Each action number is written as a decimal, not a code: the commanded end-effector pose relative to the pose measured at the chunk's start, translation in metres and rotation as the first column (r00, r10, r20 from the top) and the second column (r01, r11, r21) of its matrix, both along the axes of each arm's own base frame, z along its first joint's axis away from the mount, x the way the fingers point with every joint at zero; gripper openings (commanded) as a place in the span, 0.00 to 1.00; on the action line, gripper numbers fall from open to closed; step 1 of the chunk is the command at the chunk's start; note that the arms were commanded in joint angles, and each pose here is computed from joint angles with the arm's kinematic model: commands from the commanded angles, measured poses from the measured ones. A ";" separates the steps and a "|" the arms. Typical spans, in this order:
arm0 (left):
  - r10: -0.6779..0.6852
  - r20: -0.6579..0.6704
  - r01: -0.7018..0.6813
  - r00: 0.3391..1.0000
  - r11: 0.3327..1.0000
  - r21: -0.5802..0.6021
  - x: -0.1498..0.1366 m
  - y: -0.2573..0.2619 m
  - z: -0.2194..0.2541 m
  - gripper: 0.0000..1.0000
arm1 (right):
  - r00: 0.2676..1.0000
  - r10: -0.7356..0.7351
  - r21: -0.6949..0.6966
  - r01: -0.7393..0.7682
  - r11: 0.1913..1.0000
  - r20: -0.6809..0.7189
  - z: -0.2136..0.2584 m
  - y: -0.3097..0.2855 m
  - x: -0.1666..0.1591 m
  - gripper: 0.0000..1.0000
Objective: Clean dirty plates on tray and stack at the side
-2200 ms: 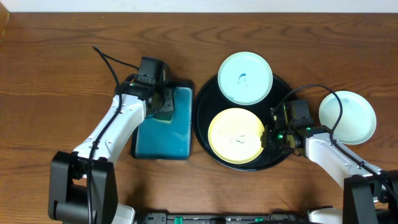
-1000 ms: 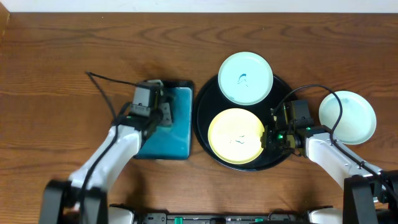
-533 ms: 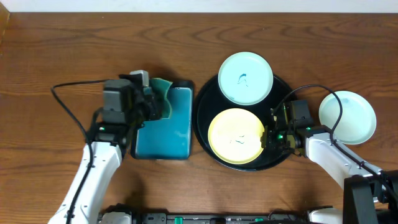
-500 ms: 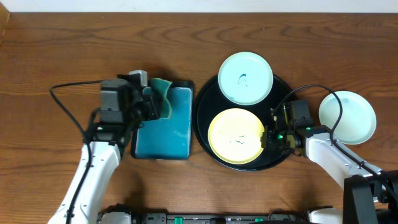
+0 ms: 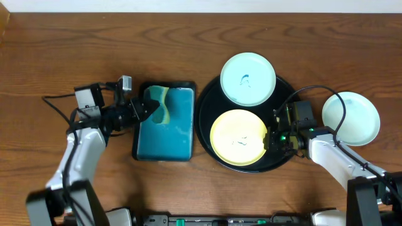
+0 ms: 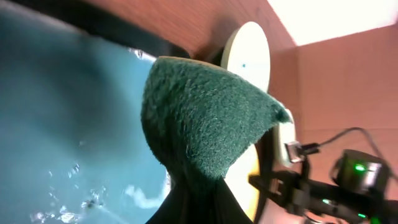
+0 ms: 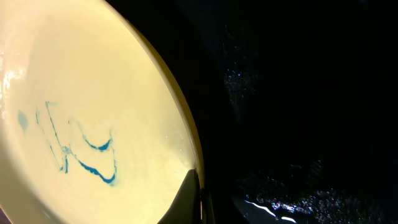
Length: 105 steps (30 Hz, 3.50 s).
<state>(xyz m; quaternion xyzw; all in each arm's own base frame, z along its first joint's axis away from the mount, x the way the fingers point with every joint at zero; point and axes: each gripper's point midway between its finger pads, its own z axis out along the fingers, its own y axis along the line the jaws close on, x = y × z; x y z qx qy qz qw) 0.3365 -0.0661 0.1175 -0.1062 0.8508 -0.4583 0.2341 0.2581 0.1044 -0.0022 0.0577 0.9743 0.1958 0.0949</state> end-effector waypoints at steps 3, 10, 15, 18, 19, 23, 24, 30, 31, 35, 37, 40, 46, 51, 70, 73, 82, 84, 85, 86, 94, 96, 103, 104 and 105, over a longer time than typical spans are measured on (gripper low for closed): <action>-0.029 -0.064 0.019 0.998 0.988 -0.150 -0.006 0.001 -0.010 0.07 | 0.996 0.005 -0.062 -0.011 0.998 -0.088 -0.020 -0.009 -0.026 0.01; -0.025 -0.065 0.015 0.998 0.989 -0.150 -0.004 0.002 -0.012 0.07 | 0.996 0.005 -0.062 -0.011 0.998 -0.088 -0.020 -0.009 -0.026 0.01; -0.025 -0.052 0.017 0.998 0.989 -0.146 -0.003 0.003 -0.011 0.07 | 0.996 0.005 -0.062 -0.011 0.998 -0.088 -0.020 -0.009 -0.026 0.01; -0.025 -0.051 0.017 0.998 0.989 -0.146 -0.003 0.003 -0.011 0.08 | 0.996 0.005 -0.062 -0.011 0.998 -0.088 -0.020 -0.009 -0.026 0.01; -0.025 -0.051 0.017 0.998 0.989 -0.146 -0.002 0.003 -0.011 0.07 | 0.996 0.005 -0.062 -0.011 0.998 -0.088 -0.020 -0.009 -0.026 0.01; -0.062 0.009 0.063 0.998 0.980 -0.187 -0.002 -0.002 0.001 0.08 | 0.996 0.005 -0.062 -0.011 0.998 -0.088 -0.020 -0.009 -0.026 0.01; -0.076 0.036 0.082 0.996 0.976 -0.202 -0.001 -0.004 0.006 0.08 | 0.996 0.005 -0.062 -0.011 0.998 -0.088 -0.020 -0.009 -0.026 0.01; -0.124 0.142 0.156 0.982 0.959 -0.239 0.000 -0.008 0.025 0.07 | 0.996 0.005 -0.062 -0.011 0.998 -0.088 -0.020 -0.009 -0.026 0.01; -0.124 0.143 0.156 0.982 0.959 -0.238 0.000 -0.008 0.025 0.07 | 0.996 0.005 -0.062 -0.011 0.998 -0.088 -0.020 -0.009 -0.026 0.01; -0.124 0.143 0.156 0.982 0.959 -0.238 0.000 -0.008 0.025 0.07 | 0.996 0.005 -0.062 -0.011 0.998 -0.088 -0.020 -0.009 -0.026 0.01; -0.126 0.149 0.159 0.981 0.958 -0.238 0.001 -0.008 0.026 0.07 | 0.996 0.005 -0.062 -0.011 0.998 -0.088 -0.020 -0.009 -0.026 0.01; -0.158 0.207 0.210 0.965 0.943 -0.260 -0.001 -0.011 0.037 0.07 | 0.996 0.005 -0.062 -0.011 0.998 -0.088 -0.020 -0.009 -0.026 0.01; -0.232 0.364 0.343 0.902 0.897 -0.279 -0.007 -0.016 0.068 0.07 | 0.996 0.005 -0.062 -0.011 0.998 -0.088 -0.020 -0.009 -0.026 0.01; -0.233 0.374 0.346 0.898 0.898 -0.272 -0.006 -0.016 0.069 0.07 | 0.996 0.005 -0.062 -0.011 0.998 -0.089 -0.020 -0.009 -0.026 0.01; -0.242 0.432 0.364 0.869 0.903 -0.227 -0.006 -0.016 0.080 0.07 | 0.996 0.005 -0.062 -0.011 0.998 -0.088 -0.020 -0.009 -0.026 0.01; -0.242 0.433 0.365 0.868 0.903 -0.226 -0.007 -0.016 0.081 0.08 | 0.996 0.005 -0.062 -0.011 0.998 -0.088 -0.020 -0.009 -0.026 0.01; -0.242 0.433 0.364 0.868 0.903 -0.227 -0.007 -0.016 0.081 0.08 | 0.996 0.005 -0.062 -0.011 0.998 -0.088 -0.020 -0.009 -0.026 0.01; -0.242 0.433 0.364 0.868 0.903 -0.227 -0.007 -0.016 0.081 0.07 | 0.996 0.005 -0.062 -0.011 0.998 -0.088 -0.020 -0.009 -0.026 0.01; -0.242 0.433 0.364 0.868 0.903 -0.227 -0.007 -0.016 0.081 0.07 | 0.996 0.005 -0.062 -0.011 0.998 -0.088 -0.020 -0.009 -0.026 0.01; -0.242 0.433 0.364 0.868 0.903 -0.227 -0.007 -0.016 0.081 0.08 | 0.996 0.005 -0.062 -0.011 0.998 -0.088 -0.020 -0.009 -0.026 0.01; -0.242 0.438 0.366 0.866 0.904 -0.223 -0.007 -0.016 0.082 0.07 | 0.996 0.005 -0.062 -0.011 0.998 -0.089 -0.020 -0.009 -0.026 0.01; -0.243 0.441 0.367 0.864 0.904 -0.221 -0.007 -0.016 0.084 0.07 | 0.996 0.005 -0.062 -0.011 0.998 -0.089 -0.020 -0.009 -0.026 0.01; -0.243 0.444 0.368 0.862 0.904 -0.218 -0.008 -0.017 0.085 0.07 | 0.996 0.005 -0.063 -0.011 0.998 -0.091 -0.020 -0.009 -0.027 0.01; -0.243 0.444 0.368 0.862 0.904 -0.218 -0.008 -0.017 0.085 0.08 | 0.996 0.005 -0.063 -0.011 0.998 -0.093 -0.020 -0.009 -0.027 0.01; -0.244 0.445 0.368 0.862 0.904 -0.217 -0.008 -0.017 0.085 0.08 | 0.996 0.005 -0.063 -0.011 0.998 -0.093 -0.020 -0.009 -0.027 0.01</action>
